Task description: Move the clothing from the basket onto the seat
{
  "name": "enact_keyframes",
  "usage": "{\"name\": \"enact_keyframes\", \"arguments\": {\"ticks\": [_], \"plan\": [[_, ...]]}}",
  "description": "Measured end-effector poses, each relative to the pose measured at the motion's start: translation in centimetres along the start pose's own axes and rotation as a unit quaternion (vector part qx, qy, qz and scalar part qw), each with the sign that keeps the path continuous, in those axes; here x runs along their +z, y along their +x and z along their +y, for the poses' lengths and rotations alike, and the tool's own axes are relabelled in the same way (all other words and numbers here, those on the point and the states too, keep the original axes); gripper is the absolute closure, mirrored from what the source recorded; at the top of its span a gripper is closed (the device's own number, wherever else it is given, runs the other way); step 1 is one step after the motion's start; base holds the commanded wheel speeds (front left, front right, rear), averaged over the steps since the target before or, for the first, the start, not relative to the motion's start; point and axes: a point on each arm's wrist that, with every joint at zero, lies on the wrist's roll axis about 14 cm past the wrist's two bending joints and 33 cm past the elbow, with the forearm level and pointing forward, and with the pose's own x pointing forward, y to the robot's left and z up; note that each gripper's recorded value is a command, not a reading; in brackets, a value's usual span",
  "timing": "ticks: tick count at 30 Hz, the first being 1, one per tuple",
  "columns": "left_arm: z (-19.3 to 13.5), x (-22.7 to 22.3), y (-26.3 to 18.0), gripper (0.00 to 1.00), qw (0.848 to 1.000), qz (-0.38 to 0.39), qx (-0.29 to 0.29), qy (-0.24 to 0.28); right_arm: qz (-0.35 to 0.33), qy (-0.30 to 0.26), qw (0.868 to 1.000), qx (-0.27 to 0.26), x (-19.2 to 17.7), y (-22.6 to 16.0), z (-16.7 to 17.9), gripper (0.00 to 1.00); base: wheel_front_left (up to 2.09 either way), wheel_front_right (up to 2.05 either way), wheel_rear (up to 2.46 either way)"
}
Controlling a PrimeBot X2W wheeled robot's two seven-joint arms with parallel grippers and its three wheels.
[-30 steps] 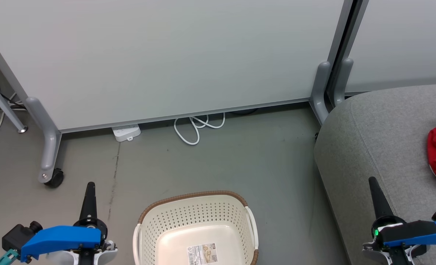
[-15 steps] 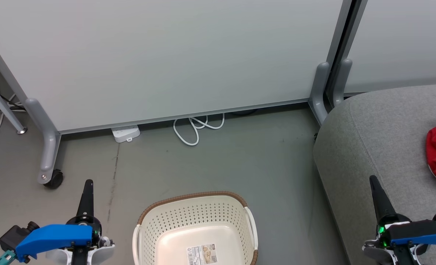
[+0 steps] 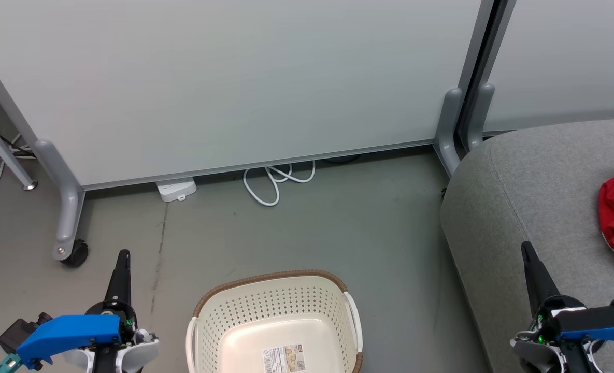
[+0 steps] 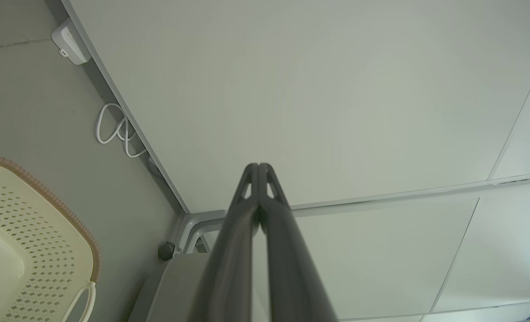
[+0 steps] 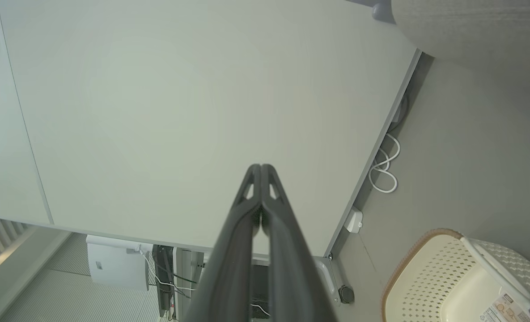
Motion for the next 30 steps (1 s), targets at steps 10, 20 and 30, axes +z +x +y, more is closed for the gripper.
{"name": "enact_keyframes", "arguments": {"ticks": [10, 20, 30], "plan": [[-0.35, 0.11, 0.12, 1.0, 0.999, 0.001, -0.007, -0.032, 0.001, 0.035, 0.999, 0.008, 0.09, 0.11, 0.43, 1.0, 0.0, 0.0, 0.0], [-0.82, 0.3, 0.28, 1.0, 0.997, 0.003, -0.017, -0.075, 0.003, 0.082, 0.996, 0.016, 0.23, 0.08, 0.8, 1.0, 0.0, 0.0, 0.0], [-1.01, 0.35, 0.35, 1.0, 0.996, 0.003, -0.02, -0.084, 0.002, 0.092, 0.996, 0.018, 0.31, 0.08, 0.87, 1.0, 0.0, 0.0, 0.0]]}}
